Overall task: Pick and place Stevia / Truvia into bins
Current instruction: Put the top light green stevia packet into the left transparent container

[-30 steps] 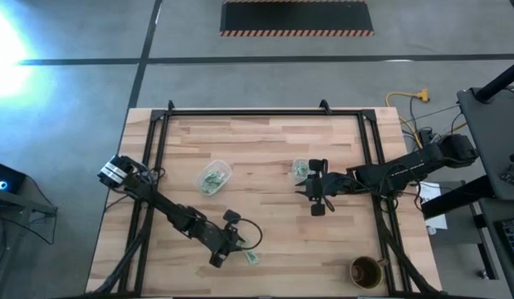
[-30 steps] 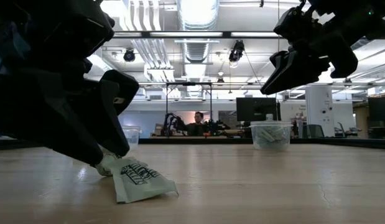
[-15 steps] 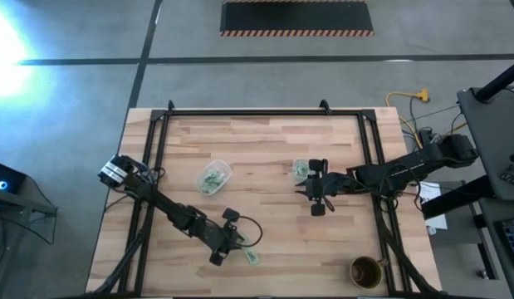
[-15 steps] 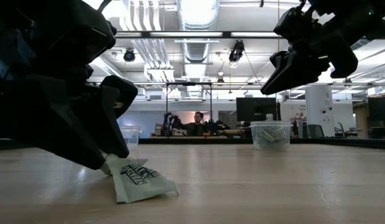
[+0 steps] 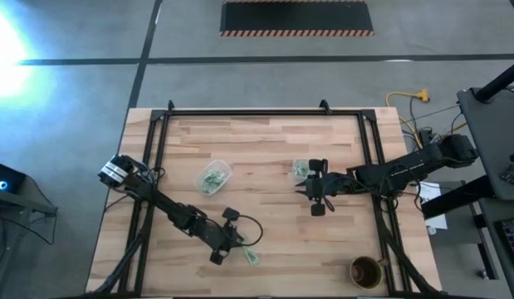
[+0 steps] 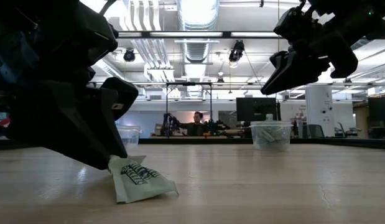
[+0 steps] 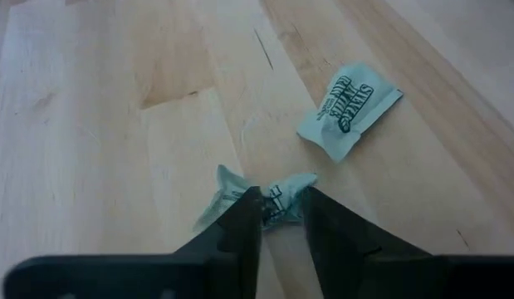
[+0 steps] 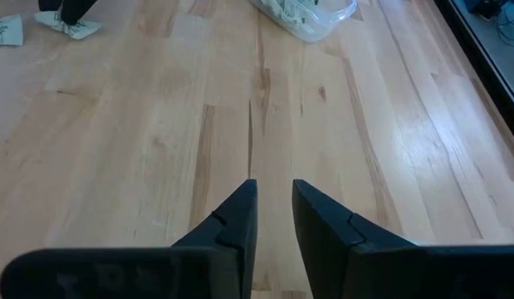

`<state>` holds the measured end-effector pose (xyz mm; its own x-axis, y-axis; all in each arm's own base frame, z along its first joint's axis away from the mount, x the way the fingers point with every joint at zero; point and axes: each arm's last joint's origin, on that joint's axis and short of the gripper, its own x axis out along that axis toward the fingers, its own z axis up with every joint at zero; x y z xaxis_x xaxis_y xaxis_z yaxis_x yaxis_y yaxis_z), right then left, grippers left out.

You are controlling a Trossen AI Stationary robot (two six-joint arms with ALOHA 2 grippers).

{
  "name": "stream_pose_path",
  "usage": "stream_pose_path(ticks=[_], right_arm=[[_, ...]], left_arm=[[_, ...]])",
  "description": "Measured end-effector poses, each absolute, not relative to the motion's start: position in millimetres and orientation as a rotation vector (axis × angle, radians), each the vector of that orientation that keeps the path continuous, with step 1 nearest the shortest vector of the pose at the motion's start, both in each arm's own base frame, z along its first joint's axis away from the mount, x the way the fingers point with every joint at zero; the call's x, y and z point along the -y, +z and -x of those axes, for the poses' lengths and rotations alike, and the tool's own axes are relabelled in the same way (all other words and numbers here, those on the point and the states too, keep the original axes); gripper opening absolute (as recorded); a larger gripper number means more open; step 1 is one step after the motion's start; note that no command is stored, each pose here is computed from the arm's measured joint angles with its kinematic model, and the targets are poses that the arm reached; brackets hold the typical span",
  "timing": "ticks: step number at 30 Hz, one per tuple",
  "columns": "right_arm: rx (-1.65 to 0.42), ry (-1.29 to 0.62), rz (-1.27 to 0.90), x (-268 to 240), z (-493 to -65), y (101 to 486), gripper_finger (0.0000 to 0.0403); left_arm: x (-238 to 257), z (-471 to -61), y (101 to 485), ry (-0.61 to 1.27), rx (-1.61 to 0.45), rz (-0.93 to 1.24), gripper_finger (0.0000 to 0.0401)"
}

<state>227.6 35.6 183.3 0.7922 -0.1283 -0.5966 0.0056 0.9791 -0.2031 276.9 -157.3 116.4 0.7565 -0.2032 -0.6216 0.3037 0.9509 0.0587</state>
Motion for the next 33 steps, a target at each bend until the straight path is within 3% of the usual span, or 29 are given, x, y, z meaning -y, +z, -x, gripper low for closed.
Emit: stream_pose_path(ticks=[9,18,33], right_arm=[[-0.653,-0.072,0.195,-36,-228,183,0.0068],[-0.653,-0.072,0.197,-36,-228,183,0.0068],[-0.652,-0.072,0.198,-36,-228,183,0.0068]], left_arm=[[157,-277,116,-0.280,-0.657,-0.168,0.0003],[155,-277,119,-0.223,-0.649,-0.220,0.0001],[135,-260,165,0.104,-0.623,-0.346,0.0001]])
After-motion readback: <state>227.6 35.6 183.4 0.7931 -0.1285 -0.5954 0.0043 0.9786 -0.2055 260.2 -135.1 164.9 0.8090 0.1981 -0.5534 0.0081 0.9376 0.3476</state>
